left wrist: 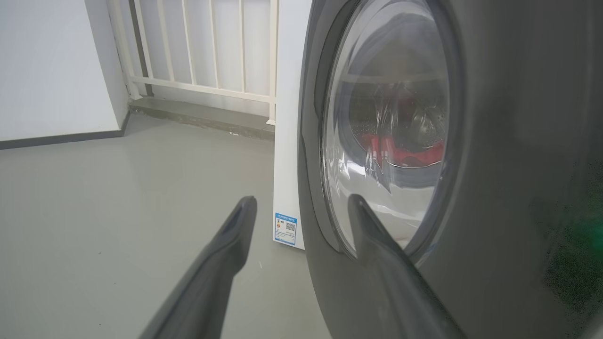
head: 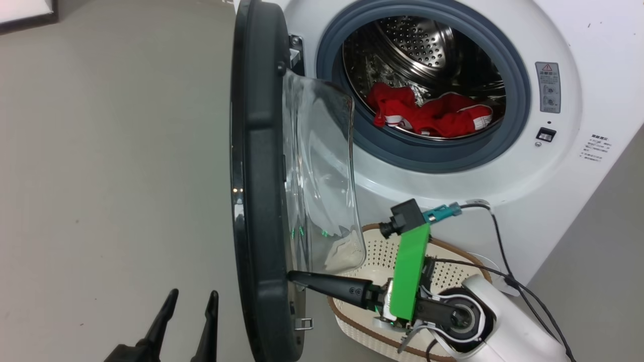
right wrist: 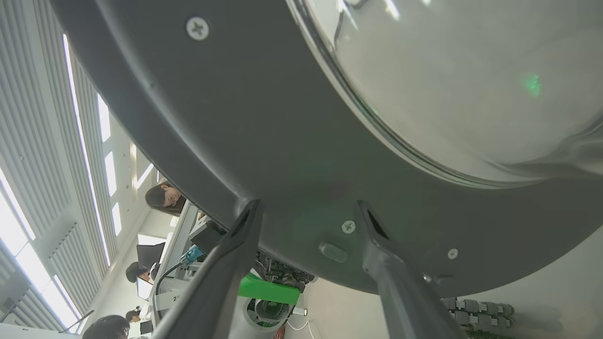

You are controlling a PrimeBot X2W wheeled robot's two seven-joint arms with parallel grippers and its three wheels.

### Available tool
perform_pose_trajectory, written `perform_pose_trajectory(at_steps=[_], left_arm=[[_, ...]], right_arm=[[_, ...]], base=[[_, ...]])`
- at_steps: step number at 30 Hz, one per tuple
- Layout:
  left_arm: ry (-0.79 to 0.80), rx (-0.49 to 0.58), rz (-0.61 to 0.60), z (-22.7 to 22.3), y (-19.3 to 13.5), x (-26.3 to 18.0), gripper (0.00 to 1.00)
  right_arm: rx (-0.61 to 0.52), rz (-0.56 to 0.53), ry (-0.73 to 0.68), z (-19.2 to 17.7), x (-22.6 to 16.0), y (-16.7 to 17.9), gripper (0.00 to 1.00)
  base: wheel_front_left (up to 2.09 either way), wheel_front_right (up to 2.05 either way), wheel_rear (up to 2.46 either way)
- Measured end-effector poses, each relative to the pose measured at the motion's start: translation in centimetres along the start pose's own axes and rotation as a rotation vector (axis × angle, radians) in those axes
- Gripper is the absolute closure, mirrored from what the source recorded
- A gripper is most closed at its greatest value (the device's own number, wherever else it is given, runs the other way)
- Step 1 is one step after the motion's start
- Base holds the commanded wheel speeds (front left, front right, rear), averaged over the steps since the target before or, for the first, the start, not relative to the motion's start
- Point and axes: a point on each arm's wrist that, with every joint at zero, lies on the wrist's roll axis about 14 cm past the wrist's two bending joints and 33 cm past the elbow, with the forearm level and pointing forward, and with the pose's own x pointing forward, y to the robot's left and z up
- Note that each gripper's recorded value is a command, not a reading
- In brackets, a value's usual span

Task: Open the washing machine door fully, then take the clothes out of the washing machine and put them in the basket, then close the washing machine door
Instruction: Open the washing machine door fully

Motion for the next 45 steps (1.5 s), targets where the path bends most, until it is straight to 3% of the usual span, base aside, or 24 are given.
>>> perform_pose_trajectory(at_steps=[17,23,35,45], left_arm=[[0.012,0.002,-0.021,-0.3,-0.6,1.0,0.00],[0.011,0.001,-0.028,-0.3,-0.8,1.2,0.00],[0.012,0.000,-0.030,-0.4,-0.8,1.3,0.00],[0.008,-0.002,-0.030,-0.3,-0.8,1.4,0.00]], right_arm=[[-0.041,-0.322,-0.321,2.2,-7.9,-9.2,0.00],[-0.080,-0.394,-0.444,3.1,-10.6,-10.7,0.00],[-0.240,-0.503,-0.550,3.4,-13.2,-12.4,0.00],[-0.438,-0.575,-0.568,2.5,-14.7,-13.4,0.00]], base=[[0.00,0.00,0.00],[0.00,0.00,0.00],[0.00,0.00,0.00],[0.00,0.00,0.00]])
